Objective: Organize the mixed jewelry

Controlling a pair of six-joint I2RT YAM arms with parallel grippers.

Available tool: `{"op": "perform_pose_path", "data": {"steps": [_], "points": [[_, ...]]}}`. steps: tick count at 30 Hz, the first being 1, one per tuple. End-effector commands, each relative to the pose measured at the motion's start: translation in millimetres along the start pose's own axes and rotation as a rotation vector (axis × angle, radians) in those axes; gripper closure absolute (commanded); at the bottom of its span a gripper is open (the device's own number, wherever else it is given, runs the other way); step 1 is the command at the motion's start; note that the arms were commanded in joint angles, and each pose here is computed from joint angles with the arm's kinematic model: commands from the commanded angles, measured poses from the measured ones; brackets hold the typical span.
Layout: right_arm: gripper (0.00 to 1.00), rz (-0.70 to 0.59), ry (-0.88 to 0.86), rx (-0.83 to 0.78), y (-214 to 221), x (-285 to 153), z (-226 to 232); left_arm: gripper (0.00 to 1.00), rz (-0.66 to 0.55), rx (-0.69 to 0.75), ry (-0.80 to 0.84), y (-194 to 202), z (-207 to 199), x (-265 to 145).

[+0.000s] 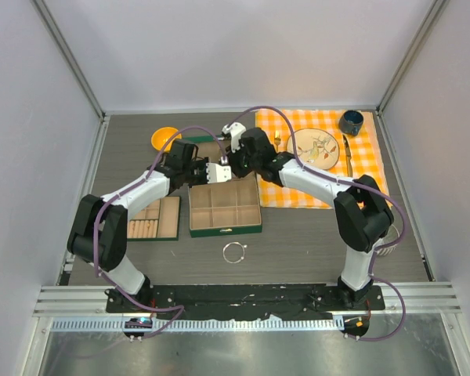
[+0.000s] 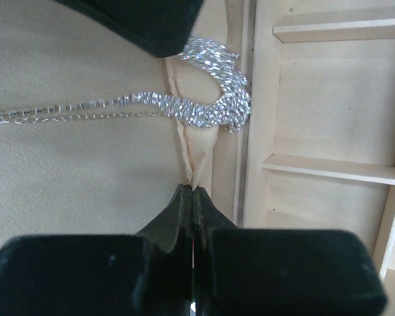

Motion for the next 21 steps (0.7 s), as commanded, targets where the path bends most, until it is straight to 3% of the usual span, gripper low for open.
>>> {"op": "perform_pose_path", "data": {"steps": [1, 21], "points": [[0.99, -0.135, 0.025, -0.015, -51.8, -28.7, -1.1, 1.0, -0.126, 0.025, -0.034, -26.1, 9.5, -6.4], [0.99, -0.176, -0.021, -0.023, -85.0, -35.1, 1.0, 1.0, -0.134, 0.019, -0.021, -27.9, 6.8, -5.6]]}}
Point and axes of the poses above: each gripper's point midway between its finger pads, its own x axis out along the fingers, its own z axis along the line the jaws close on, y = z × x, the point moved 7 cm from there along -x, back along the fingers, and after that the axes turned 8 degrees about -x, right-handed, at the moved point
